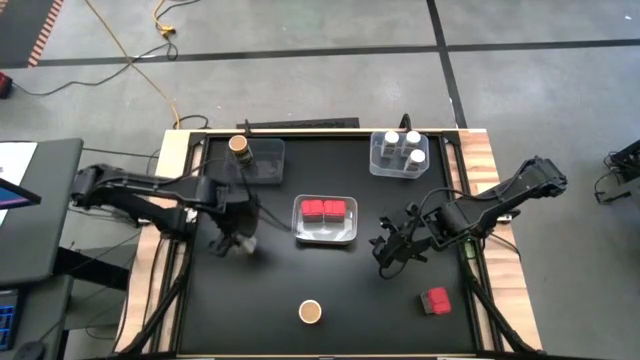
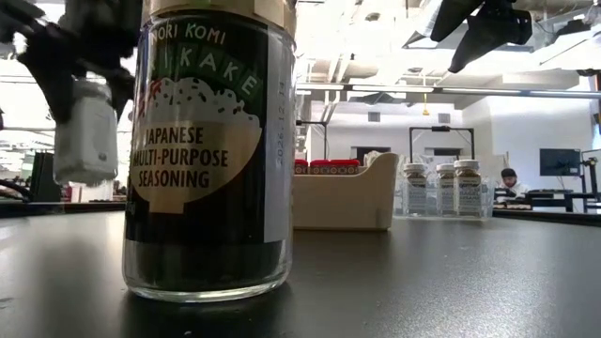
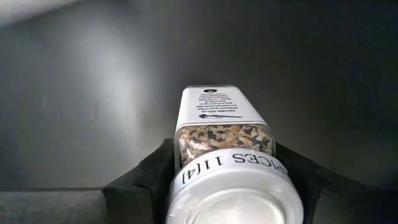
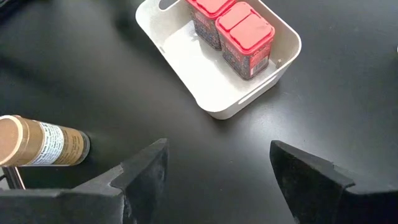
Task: Sort spices by type
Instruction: Put the white seasoning bottle into the transparent bin
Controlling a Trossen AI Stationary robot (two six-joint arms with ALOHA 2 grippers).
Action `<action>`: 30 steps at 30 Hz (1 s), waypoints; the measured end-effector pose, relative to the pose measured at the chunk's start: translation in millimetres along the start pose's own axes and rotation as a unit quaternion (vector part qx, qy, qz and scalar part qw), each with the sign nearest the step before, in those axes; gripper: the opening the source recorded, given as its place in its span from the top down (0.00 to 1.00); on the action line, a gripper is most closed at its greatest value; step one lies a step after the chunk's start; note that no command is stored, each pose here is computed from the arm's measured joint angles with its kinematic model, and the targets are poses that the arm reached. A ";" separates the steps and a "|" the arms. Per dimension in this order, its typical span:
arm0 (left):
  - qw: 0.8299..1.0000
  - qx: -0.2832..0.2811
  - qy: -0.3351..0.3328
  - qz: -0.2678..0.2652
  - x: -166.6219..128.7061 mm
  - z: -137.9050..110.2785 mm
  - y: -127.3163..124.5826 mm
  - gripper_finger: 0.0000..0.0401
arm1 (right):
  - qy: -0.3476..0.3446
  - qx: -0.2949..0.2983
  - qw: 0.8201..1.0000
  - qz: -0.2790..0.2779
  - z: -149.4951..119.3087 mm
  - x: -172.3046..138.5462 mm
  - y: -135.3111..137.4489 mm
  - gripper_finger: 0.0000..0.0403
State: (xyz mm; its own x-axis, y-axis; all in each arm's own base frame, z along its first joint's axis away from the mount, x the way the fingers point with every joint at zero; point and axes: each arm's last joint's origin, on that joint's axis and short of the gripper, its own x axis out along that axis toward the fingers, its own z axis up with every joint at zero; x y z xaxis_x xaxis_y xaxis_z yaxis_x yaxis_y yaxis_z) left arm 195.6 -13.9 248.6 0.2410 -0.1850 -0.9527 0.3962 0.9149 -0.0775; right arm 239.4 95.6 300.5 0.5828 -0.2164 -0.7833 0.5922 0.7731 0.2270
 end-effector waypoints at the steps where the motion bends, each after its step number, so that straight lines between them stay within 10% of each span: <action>1: 0.999 0.033 -0.004 0.002 -2.2 3.7 -4.5 0.52 | 0.000 0.000 1.000 0.000 0.0 0.0 0.0 0.24; 12: 0.966 0.246 -0.053 0.052 1.8 37.0 -40.3 0.52 | 0.001 -0.002 1.000 -0.001 -0.1 0.1 -0.1 0.24; 21: 0.924 0.372 0.086 -0.002 42.5 89.6 -37.9 0.52 | 0.000 0.000 1.000 0.001 0.1 0.1 0.2 0.24; 30: 0.879 0.470 0.084 -0.008 61.0 115.5 -44.6 0.52 | 0.000 0.002 1.000 0.001 -0.3 -0.1 0.5 0.24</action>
State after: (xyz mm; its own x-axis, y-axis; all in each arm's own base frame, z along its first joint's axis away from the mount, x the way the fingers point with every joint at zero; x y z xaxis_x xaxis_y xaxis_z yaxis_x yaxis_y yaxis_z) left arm 294.9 -107.5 227.9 0.1258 -0.0677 -0.9897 0.9739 0.1982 0.1103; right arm 239.5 96.2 300.5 0.5844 -0.2141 -0.7827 0.5923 0.7719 0.2312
